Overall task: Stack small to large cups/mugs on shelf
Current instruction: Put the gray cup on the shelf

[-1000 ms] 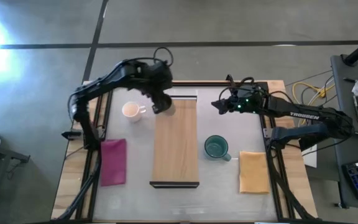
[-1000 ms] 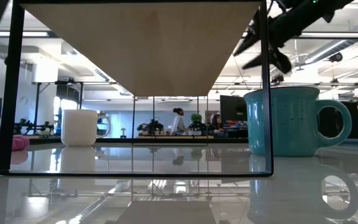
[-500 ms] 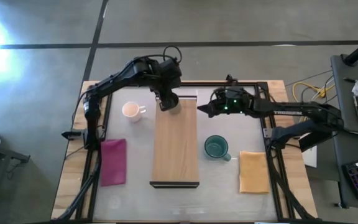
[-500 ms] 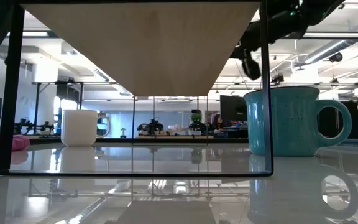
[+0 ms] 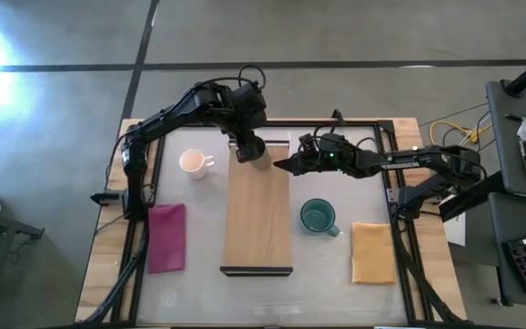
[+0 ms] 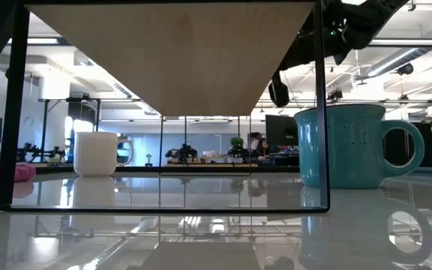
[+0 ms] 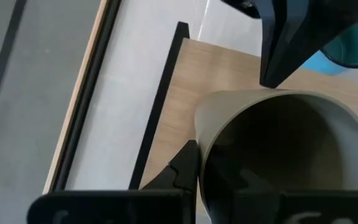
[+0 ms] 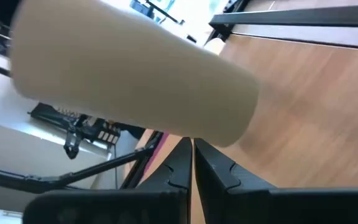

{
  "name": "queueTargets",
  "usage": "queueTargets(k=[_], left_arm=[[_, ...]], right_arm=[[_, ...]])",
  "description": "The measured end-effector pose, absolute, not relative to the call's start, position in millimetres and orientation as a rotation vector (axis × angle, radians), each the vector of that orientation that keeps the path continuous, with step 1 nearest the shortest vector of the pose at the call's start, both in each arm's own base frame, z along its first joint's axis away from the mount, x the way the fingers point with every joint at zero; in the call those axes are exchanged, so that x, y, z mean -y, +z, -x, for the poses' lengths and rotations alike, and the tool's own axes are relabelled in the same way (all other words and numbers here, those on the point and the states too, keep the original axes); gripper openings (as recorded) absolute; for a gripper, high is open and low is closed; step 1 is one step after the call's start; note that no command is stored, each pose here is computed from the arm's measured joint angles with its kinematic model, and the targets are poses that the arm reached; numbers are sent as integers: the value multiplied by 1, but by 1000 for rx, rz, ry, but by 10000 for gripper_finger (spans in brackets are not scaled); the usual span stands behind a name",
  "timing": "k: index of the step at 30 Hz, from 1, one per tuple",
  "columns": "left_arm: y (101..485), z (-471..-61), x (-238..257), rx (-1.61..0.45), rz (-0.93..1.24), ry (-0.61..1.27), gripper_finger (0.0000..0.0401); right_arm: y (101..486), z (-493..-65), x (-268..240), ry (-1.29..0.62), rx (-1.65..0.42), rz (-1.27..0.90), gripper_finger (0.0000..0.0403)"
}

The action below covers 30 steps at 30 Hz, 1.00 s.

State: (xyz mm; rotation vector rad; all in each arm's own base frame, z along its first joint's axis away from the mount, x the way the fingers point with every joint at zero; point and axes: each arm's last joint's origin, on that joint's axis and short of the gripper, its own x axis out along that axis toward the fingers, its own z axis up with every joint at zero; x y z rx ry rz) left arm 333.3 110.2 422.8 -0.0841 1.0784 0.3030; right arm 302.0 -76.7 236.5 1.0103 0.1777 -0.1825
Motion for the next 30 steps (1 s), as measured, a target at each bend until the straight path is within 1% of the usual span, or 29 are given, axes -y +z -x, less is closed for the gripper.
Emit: queueTargets(k=[8,14,25,30], left_arm=[[422,-333,-110,-1081,86,303,0],[414,-336,-110,-1108,105,277,4],[414,-339,-114,-1074,97,296,76],[417,-336,-115,-1080,67,345,98]], right_arm=[[238,-310,79,-182,-175,-1001,9],[240,-317,80,-177,-181,-991,9],[233,-321,79,-175,-211,-995,9],[233,-321,79,-170,-219,-988,9]])
